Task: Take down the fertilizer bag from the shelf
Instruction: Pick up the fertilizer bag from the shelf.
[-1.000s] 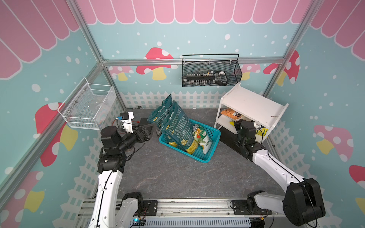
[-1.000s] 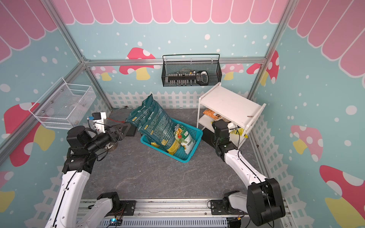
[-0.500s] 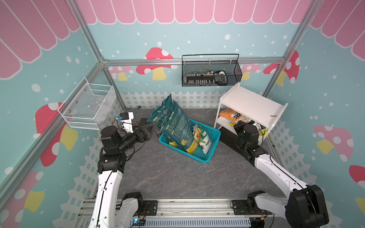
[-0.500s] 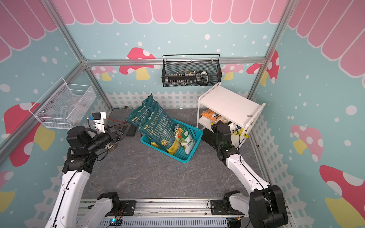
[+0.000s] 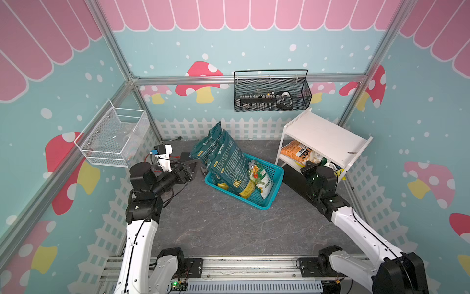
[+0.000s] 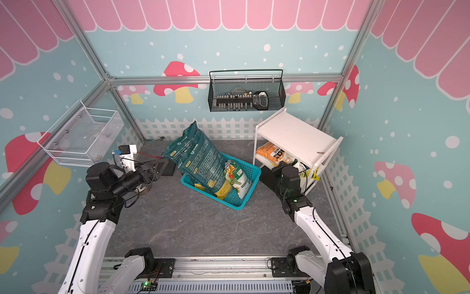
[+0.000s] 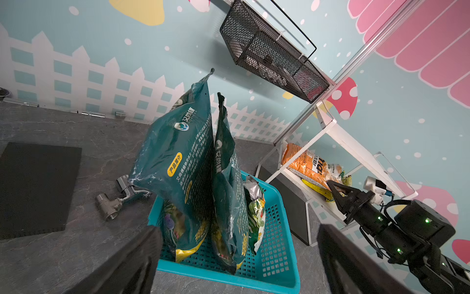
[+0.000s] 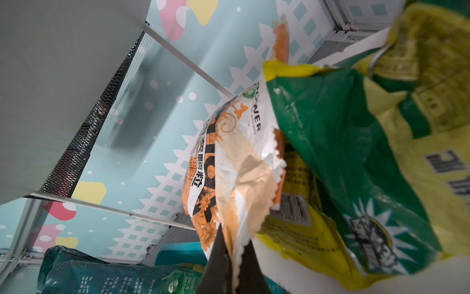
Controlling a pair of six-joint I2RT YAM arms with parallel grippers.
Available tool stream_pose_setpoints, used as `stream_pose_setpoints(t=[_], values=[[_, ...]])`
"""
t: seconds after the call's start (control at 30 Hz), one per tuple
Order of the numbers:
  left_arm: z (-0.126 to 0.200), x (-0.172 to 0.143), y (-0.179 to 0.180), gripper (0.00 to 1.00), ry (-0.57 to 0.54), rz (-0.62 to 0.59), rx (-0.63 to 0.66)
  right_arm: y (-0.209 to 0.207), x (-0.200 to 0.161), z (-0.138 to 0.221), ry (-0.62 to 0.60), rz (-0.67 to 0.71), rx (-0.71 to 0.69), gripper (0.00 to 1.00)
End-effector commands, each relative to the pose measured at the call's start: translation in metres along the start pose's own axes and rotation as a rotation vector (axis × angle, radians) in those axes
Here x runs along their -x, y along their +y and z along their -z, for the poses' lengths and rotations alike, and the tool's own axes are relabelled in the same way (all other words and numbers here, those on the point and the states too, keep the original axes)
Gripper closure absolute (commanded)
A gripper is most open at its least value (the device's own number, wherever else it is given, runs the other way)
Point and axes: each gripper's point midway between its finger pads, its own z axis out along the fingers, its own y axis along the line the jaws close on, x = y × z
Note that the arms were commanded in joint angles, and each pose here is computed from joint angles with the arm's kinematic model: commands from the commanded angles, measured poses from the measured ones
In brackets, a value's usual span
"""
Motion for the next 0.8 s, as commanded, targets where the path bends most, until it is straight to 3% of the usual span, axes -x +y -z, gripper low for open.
stream_pose_setpoints(t=[0.0,0.23,0.3,0.37,0.53,0.77], values=[[0.005,0.009,-0.010,0.01,-0.018,-0.045,-0.009,0.058,0.073,0.035,-0.305,0.027,0.237,1.00],[0.005,0.009,-0.010,0.01,-0.019,-0.047,-0.008,0.060,0.063,0.049,-0.300,0.033,0.345,1.00],[0.005,0.009,-0.010,0.00,-0.018,-0.047,-0.010,0.043,0.057,0.043,-0.278,0.001,0.272,1.00],[0.005,0.009,-0.010,0.01,-0.019,-0.047,-0.009,0.011,0.047,0.031,-0.241,-0.052,0.107,1.00],[0.005,0.009,-0.009,0.01,-0.018,-0.045,-0.007,0.003,0.029,0.014,-0.174,-0.050,0.066,1.00],[0.005,0.009,-0.010,0.01,-0.018,-0.047,-0.008,-0.016,-0.014,-0.022,0.055,-0.181,-0.163,1.00]])
